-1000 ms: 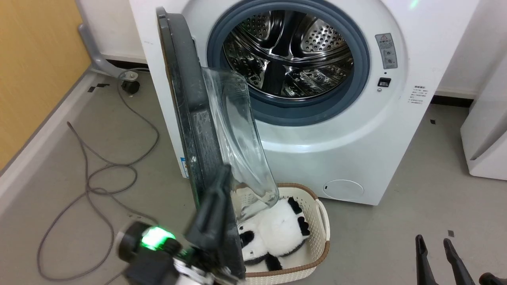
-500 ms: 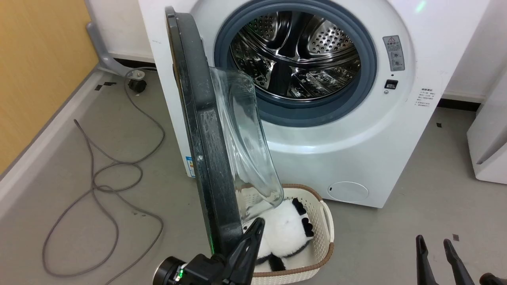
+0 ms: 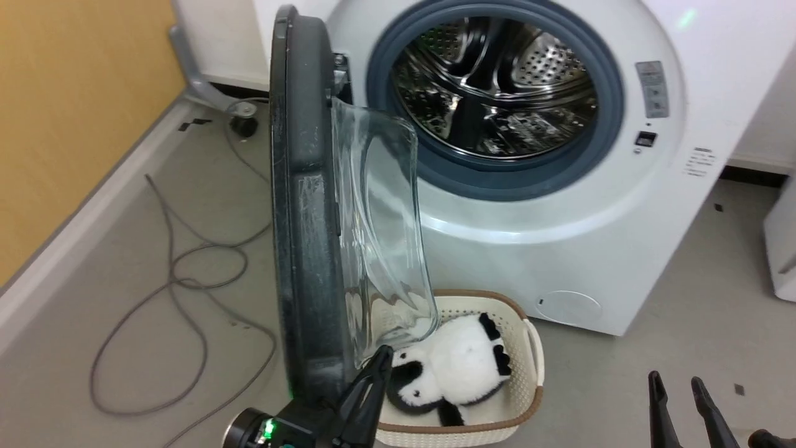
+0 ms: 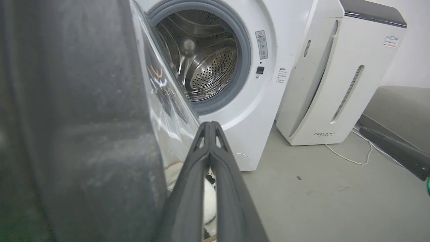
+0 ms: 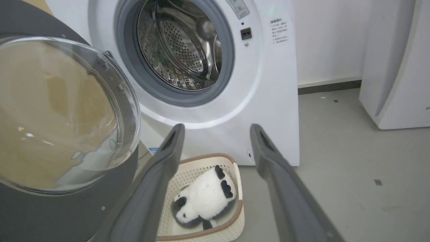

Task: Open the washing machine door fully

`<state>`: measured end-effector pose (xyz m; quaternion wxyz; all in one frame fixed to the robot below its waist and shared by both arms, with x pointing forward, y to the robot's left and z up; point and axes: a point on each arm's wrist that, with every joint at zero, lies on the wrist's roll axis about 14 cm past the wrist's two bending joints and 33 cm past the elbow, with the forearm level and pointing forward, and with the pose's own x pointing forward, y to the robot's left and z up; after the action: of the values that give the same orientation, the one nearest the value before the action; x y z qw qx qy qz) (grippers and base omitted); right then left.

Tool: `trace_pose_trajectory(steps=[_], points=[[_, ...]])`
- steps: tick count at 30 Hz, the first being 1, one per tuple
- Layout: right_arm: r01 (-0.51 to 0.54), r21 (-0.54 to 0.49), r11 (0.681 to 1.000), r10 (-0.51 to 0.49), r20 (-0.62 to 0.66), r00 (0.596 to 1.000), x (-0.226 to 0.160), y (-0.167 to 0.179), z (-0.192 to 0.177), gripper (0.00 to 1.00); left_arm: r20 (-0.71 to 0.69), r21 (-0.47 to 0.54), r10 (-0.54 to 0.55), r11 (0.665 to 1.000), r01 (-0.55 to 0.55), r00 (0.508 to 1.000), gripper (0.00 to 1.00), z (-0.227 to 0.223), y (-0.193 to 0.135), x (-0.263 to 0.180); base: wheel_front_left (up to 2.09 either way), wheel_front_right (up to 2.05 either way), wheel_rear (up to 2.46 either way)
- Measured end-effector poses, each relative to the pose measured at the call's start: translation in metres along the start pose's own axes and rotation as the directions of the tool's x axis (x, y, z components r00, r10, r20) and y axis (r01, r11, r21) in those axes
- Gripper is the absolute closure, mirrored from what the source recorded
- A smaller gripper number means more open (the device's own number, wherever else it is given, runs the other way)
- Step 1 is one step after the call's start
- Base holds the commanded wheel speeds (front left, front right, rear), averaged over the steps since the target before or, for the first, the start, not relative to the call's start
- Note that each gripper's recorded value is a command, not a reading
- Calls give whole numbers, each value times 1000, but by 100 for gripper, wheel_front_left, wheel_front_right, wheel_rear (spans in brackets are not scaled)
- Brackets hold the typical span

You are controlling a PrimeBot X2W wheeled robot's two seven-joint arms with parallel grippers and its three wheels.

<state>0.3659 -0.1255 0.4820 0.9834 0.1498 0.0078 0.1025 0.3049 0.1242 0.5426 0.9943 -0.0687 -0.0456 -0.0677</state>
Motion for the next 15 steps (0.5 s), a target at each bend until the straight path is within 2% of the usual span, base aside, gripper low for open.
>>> trace_pose_trajectory(steps=[8,15], points=[[-92,10,996,92,-28,995,12,29,-9,0,7,18,116,993,-116,993,100,1,33,-15,0,0,0],[-180,27,983,181,-53,982,21,59,-17,0,21,26,227,973,-228,974,100,3,65,-34,0,0,0]])
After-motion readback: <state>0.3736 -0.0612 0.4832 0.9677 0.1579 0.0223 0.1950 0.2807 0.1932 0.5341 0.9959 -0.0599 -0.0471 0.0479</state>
